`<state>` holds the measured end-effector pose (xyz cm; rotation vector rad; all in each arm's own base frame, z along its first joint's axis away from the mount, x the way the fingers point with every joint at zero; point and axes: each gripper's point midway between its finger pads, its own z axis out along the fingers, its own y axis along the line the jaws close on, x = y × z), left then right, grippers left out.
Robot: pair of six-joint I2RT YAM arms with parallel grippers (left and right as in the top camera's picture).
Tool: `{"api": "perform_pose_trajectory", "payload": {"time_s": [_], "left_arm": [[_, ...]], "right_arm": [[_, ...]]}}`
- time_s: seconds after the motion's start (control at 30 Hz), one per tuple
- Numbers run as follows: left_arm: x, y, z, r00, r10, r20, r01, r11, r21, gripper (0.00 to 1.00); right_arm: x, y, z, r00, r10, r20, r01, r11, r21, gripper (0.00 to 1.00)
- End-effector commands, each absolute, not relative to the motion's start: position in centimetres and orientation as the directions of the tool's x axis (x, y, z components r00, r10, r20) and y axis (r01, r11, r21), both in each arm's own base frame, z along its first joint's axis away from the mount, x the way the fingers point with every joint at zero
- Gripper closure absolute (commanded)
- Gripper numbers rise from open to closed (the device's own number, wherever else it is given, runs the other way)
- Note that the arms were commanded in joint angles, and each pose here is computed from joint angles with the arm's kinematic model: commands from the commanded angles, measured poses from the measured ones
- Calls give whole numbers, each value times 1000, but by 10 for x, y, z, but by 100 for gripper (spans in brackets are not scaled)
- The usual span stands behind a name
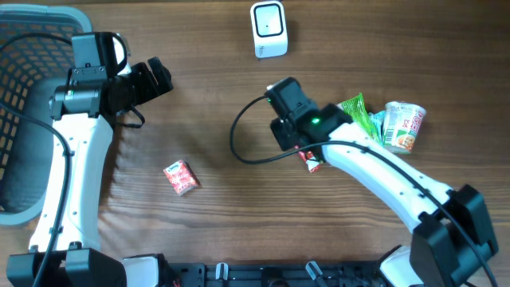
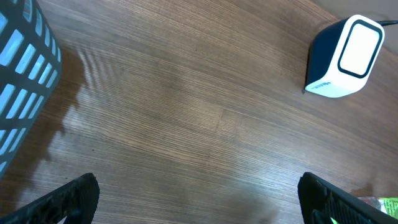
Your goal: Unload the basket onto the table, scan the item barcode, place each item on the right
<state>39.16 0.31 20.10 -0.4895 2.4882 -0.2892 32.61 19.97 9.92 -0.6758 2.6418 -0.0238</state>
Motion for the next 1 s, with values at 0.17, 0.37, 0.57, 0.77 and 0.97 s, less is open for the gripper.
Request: {"api": "perform_pose_trajectory", "payload": {"time_s": [0.17, 0.37, 0.57, 0.77, 0.97], "left_arm": [[392, 6, 206, -756, -399, -519, -273, 913, -304, 0], [392, 6, 206, -756, -399, -519, -273, 913, -304, 0], [392, 6, 206, -756, -399, -519, -273, 913, -304, 0], [392, 6, 206, -756, -399, -519, -273, 913, -304, 0], [392, 6, 206, -756, -399, -519, -273, 913, -304, 0]], "right_arm": [[276, 175, 41, -859, -490, -149, -488, 871, -54, 58], [259, 163, 26, -876, -474, -87, -470, 881, -58, 66], [258, 156, 12, -875, -473, -101, -466, 881, -88, 68], [274, 142, 10, -861, -487, -146, -455, 866, -206, 67], [272, 150, 8, -856, -493, -154, -470, 868, -161, 77]]}}
